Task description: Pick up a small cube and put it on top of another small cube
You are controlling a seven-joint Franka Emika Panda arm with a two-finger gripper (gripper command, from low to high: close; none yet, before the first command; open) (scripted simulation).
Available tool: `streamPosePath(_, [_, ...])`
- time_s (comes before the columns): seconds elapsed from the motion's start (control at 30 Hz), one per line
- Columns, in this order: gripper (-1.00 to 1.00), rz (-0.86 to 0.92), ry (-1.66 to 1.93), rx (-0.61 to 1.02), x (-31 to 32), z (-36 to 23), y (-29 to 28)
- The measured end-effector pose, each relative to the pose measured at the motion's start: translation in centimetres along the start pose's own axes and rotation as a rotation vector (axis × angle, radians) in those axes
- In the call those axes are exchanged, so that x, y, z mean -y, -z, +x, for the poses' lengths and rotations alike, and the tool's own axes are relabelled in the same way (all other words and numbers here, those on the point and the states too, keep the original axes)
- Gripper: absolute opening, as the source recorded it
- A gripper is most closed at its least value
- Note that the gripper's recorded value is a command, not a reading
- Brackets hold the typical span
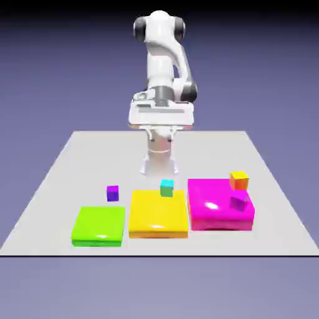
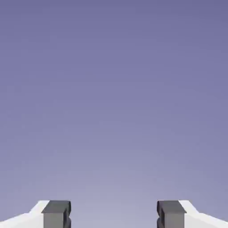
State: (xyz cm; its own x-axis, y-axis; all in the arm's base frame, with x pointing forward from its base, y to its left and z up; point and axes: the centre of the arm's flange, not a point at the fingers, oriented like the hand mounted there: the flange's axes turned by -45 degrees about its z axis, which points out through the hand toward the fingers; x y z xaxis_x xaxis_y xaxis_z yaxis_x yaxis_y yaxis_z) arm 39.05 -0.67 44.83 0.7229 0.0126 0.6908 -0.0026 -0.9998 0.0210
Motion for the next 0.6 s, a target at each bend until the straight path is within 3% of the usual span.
streamPosePath(0.6, [0.00,-0.287,-0.704,0.477,-15.8,-14.2,-7.3])
